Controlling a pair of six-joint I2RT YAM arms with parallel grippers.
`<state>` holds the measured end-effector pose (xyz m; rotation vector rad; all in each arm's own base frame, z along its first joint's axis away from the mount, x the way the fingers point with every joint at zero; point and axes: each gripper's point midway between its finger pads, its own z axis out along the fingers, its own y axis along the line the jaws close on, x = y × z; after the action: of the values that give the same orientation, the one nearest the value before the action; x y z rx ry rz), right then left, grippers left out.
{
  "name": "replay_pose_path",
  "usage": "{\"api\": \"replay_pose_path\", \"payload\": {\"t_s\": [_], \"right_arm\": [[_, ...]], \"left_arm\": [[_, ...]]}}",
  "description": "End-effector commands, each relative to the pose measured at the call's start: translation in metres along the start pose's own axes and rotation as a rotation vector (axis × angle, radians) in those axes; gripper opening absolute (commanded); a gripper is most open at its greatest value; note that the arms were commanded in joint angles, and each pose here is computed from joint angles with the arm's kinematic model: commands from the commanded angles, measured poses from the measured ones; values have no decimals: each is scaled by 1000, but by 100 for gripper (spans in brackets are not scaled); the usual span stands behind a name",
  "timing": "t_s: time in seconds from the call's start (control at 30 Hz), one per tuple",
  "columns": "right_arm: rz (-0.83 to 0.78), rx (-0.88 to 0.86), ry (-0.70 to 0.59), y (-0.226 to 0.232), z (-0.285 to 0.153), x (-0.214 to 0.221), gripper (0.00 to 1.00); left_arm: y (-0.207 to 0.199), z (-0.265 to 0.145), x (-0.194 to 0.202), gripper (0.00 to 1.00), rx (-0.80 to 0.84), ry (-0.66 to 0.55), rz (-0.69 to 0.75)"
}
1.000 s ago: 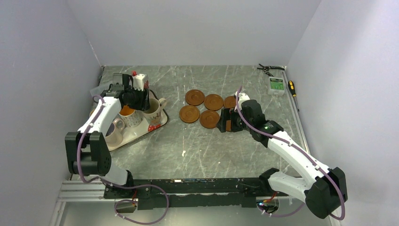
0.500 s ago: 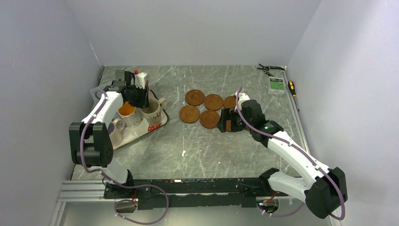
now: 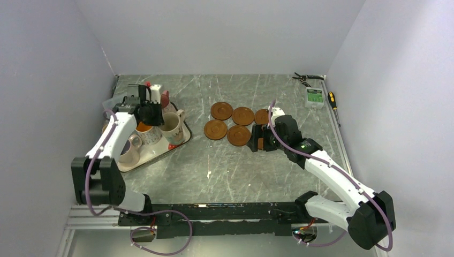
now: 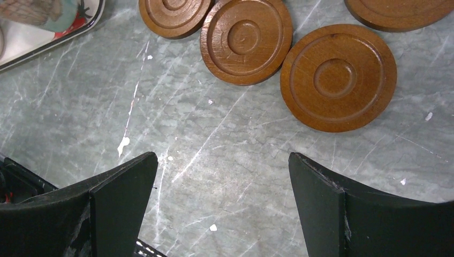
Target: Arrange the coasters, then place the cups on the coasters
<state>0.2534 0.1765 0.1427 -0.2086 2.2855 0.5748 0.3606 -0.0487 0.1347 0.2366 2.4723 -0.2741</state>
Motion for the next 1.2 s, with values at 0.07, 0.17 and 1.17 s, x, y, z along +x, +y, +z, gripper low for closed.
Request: {"api": "replay_pose_path", "payload": {"t_s": [0.07, 0.17, 1.17], "right_arm": [[-2, 12, -90, 3, -10, -27, 98], [10, 42, -104, -2, -11, -30, 98], [166, 256, -238, -83, -60, -41, 100]], "left_arm": [[-19, -68, -43, 3, -36, -234, -221], [-20, -83, -41, 3, -60, -256, -308], [-144, 22, -181, 3, 61, -271, -156]]}}
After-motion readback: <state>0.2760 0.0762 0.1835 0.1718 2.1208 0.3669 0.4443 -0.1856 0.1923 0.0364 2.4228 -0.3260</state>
